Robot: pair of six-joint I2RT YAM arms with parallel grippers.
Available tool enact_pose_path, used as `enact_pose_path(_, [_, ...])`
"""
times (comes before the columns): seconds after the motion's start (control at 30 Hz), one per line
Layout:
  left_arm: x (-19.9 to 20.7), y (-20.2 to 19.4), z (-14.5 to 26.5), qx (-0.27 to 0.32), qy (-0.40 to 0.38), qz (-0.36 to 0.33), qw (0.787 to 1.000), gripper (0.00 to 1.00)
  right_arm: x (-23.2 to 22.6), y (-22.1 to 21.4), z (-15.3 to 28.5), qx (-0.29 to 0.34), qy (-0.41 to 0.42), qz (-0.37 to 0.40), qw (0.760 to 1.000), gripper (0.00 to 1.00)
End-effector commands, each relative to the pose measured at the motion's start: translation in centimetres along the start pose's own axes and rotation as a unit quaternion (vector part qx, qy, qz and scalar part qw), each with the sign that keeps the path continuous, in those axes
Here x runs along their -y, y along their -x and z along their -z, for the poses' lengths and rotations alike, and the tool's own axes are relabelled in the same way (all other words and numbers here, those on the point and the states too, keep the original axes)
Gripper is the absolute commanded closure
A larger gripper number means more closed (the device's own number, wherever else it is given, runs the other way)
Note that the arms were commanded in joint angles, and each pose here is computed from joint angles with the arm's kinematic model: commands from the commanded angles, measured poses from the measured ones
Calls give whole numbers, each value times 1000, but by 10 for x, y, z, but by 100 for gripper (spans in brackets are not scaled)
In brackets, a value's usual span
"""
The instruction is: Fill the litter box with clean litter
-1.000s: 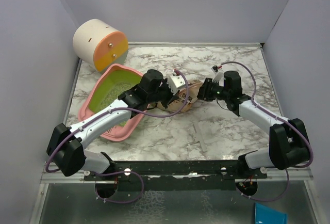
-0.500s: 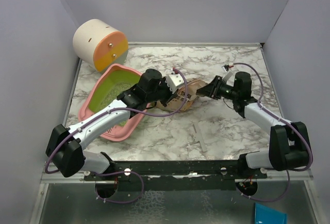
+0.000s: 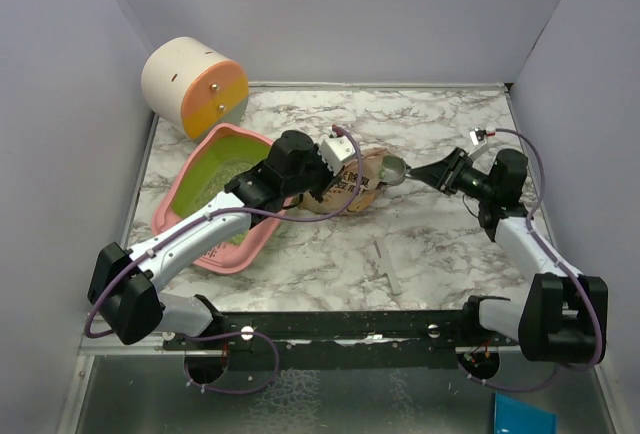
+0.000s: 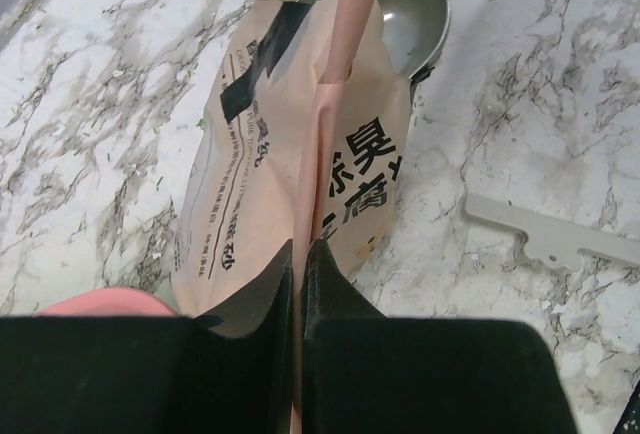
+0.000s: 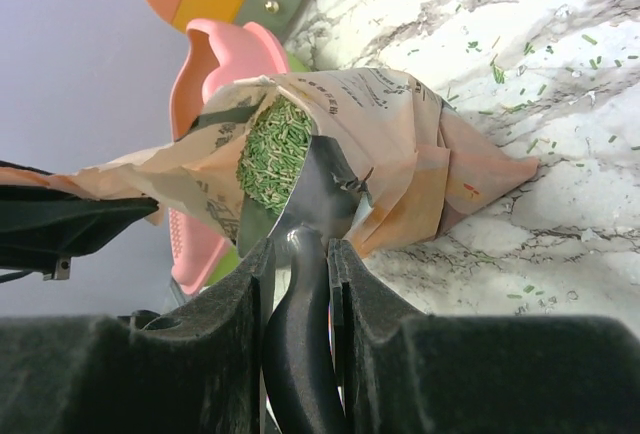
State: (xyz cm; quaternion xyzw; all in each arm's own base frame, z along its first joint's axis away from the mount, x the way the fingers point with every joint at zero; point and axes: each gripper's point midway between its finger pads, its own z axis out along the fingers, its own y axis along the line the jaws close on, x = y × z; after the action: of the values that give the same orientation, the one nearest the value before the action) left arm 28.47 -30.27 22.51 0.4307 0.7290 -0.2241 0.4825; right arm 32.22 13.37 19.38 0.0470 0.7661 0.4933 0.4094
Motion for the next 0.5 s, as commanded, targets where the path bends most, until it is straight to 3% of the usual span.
enact_pose_path(0.0, [-18, 45, 6, 64, 46, 10, 997, 100, -18, 9, 19, 23, 46, 29, 998, 99])
enact_pose_path(0.47, [-19, 57, 7, 91, 50, 28, 994, 100, -28, -15, 46, 107, 102, 87, 985, 99])
